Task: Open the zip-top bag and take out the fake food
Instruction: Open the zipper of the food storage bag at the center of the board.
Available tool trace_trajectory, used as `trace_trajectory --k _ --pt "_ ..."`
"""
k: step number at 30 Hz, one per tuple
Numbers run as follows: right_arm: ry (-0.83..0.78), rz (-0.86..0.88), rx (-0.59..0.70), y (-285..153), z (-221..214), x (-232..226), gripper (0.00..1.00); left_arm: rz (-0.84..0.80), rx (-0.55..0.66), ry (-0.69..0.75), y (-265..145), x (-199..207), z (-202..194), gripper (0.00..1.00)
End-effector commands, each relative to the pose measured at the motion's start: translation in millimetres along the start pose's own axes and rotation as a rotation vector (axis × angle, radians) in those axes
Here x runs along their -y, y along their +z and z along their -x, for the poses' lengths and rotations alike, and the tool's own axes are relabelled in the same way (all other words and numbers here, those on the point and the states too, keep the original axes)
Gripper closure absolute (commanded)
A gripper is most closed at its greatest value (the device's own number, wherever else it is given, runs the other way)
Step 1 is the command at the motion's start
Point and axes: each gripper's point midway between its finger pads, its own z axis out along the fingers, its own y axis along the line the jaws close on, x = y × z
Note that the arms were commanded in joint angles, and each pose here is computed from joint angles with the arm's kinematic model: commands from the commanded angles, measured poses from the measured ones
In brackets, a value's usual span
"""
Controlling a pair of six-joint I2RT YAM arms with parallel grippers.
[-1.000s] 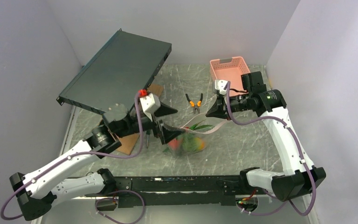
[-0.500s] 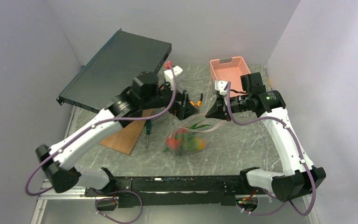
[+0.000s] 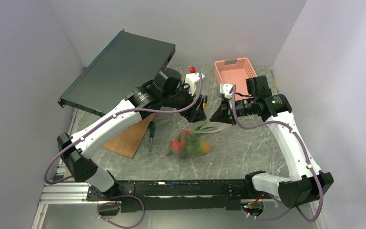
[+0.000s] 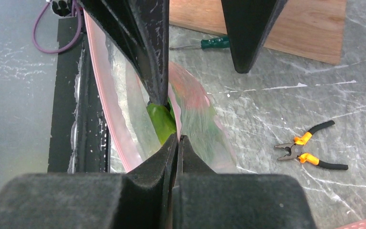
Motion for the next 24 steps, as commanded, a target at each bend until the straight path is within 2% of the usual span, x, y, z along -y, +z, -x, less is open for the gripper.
trace_trajectory --k 1,6,9,10,12,16,20,24 --pt "-0.04 -0.004 0.043 -2.5 12.9 -0.7 1.0 -0.058 -0.044 0.063 4.0 14.2 1.4 0.25" --pt "-0.037 -0.012 0.044 -3.4 13.9 1.2 1.0 -0.087 -0.099 0.078 12.8 14.6 -6.3 0.38" --pt "-0.036 -0.017 0.044 -3.8 13.8 1.9 1.0 -0.092 -0.106 0.083 15.2 13.9 -7.1 0.61" --pt "-0.032 -0.018 0.043 -3.7 13.5 2.1 1.0 -0.095 -0.108 0.086 15.8 14.1 -6.7 0.77" --pt "-0.032 -0.024 0.042 -4.3 13.5 2.7 1.0 -0.105 -0.107 0.095 16.3 15.1 -5.2 0.99" --pt "-0.017 -0.053 0.034 -4.6 11.4 8.4 0.99 -0.07 -0.023 0.09 8.4 11.9 11.8 1.0" --pt "0.011 -0.096 0.047 -12.3 16.3 13.9 0.64 0.002 0.113 0.055 -8.9 -0.3 40.5 1.0" --pt "0.001 -0.128 0.113 -37.1 35.7 9.7 0.4 0.086 0.214 0.022 -22.4 -15.9 69.9 1.0"
